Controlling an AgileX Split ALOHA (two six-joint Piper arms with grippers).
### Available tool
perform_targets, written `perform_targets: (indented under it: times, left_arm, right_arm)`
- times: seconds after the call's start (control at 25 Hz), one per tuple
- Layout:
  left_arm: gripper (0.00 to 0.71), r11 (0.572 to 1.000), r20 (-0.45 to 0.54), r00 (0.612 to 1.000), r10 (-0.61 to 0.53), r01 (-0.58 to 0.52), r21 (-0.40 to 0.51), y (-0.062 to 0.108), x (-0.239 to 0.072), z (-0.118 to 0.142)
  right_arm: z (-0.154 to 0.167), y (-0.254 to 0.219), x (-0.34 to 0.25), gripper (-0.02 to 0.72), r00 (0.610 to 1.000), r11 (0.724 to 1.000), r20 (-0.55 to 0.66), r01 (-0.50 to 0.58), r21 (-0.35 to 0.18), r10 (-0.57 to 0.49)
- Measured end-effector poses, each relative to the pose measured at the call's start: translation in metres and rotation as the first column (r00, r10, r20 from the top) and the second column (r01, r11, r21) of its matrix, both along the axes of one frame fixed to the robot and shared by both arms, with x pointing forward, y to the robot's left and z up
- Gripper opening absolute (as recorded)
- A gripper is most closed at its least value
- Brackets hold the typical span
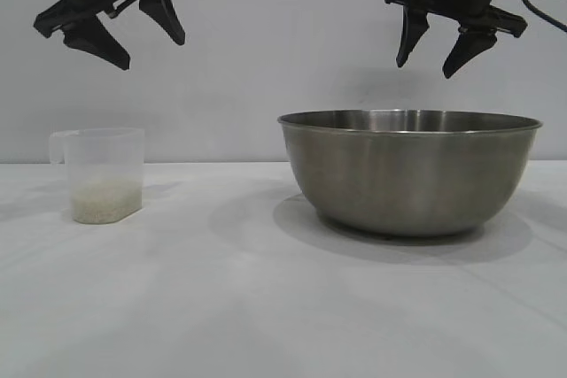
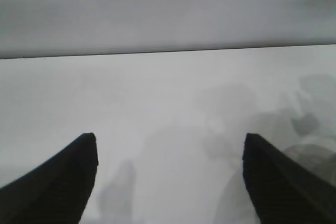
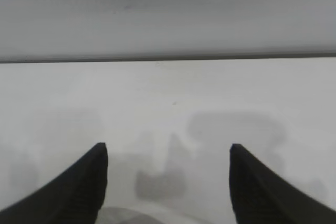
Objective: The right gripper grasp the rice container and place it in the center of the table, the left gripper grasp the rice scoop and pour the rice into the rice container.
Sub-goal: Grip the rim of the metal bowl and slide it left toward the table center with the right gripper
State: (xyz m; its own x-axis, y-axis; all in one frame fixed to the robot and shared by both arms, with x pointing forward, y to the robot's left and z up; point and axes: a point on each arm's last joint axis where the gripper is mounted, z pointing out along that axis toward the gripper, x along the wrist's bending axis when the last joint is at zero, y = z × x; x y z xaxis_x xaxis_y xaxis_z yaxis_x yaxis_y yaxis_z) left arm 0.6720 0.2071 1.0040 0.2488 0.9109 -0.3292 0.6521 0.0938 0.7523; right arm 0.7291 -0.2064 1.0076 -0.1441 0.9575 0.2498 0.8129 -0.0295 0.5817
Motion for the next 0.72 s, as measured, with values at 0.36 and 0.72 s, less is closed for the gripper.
perform_targets:
  times: [0.36,0.72]
  left_arm:
    - [0.507,1.0,0.003,1.0,-0.009,0.009,0.017,0.0,0.0,0.0]
    - [0.507,1.0,0.003,1.0,-0.01,0.01,0.019,0.0,0.0,0.0]
  right_arm:
    - [0.0,0.0,0.0,0.424,1.0,1.0,0.0,0.0,0.0,0.0]
    - [0.011,-0.002,-0.003,0.424,0.998,0.998,-0.047,-0.042,-0.053,0.04]
